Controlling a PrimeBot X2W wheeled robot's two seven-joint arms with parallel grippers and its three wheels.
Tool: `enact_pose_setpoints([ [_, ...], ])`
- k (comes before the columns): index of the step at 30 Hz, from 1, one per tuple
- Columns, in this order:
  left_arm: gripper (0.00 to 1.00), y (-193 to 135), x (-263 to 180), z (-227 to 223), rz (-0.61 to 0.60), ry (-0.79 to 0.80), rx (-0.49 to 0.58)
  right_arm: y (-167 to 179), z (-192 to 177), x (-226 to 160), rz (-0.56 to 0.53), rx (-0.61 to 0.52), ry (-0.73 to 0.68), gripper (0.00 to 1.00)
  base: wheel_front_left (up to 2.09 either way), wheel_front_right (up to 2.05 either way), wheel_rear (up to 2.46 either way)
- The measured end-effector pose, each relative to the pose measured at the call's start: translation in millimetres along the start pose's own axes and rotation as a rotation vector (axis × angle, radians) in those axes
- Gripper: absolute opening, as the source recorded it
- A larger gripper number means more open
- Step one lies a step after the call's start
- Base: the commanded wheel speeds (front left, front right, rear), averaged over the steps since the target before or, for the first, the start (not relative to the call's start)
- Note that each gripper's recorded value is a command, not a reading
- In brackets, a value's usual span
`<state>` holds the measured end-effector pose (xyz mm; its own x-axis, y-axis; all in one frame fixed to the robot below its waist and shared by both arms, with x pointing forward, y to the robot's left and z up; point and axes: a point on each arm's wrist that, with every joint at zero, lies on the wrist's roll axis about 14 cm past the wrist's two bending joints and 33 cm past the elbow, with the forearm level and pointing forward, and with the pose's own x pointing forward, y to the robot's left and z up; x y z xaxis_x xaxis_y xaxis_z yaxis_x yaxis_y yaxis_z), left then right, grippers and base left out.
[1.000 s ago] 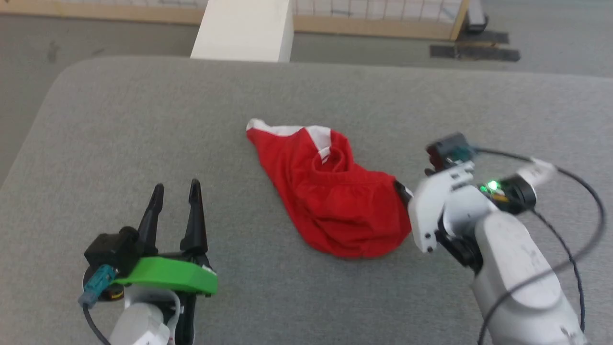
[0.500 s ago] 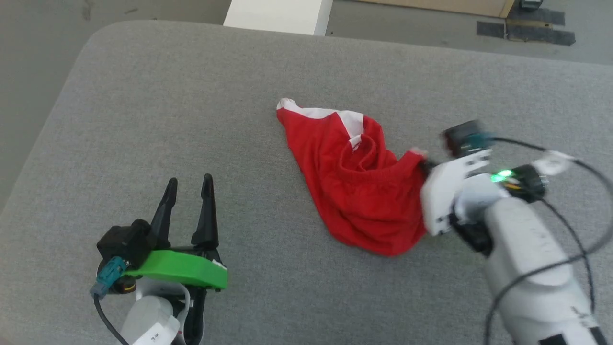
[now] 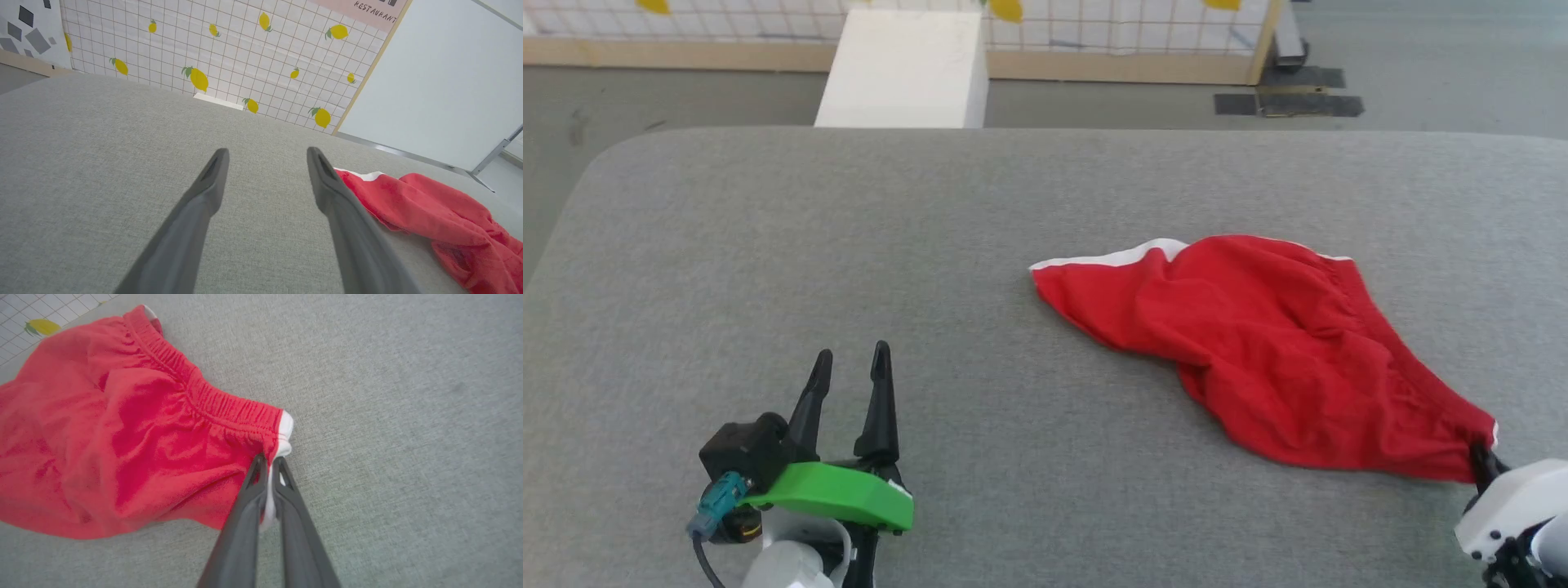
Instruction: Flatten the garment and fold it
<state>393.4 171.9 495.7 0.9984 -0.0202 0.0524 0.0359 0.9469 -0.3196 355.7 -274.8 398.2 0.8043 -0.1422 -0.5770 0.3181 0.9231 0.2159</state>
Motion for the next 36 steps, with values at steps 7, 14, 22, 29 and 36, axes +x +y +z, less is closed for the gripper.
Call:
enact_pose_setpoints([
  [7,1.00,-25.8,20.9,-3.3,-0.075,0.058,-0.035,-15.9,55.3,-21.1,-0.023,0.060,-0.285,1.00,0.00,0.00,0.00],
  [14,1.00,-83.2,98.8,1.3,-0.228,0.255,0.036,-22.8,72.3,-22.5,-0.058,0.019,-0.345,1.00,0.00,0.00,0.00],
  [22,1.00,-89.6,129.2,-75.6,-0.277,0.747,0.338,-21.3,53.7,-7.9,-0.055,0.026,-0.275,1.00,0.00,0.00,0.00],
  [29,1.00,-83.6,128.3,-134.3,-0.308,0.949,0.438,-38.7,28.6,-0.8,-0.112,0.024,-0.210,1.00,0.00,0.00,0.00],
  [36,0.00,-84.0,124.3,-161.1,-0.344,1.015,0.441,-47.9,21.0,1.2,-0.146,0.007,-0.188,1.00,0.00,0.00,0.00],
])
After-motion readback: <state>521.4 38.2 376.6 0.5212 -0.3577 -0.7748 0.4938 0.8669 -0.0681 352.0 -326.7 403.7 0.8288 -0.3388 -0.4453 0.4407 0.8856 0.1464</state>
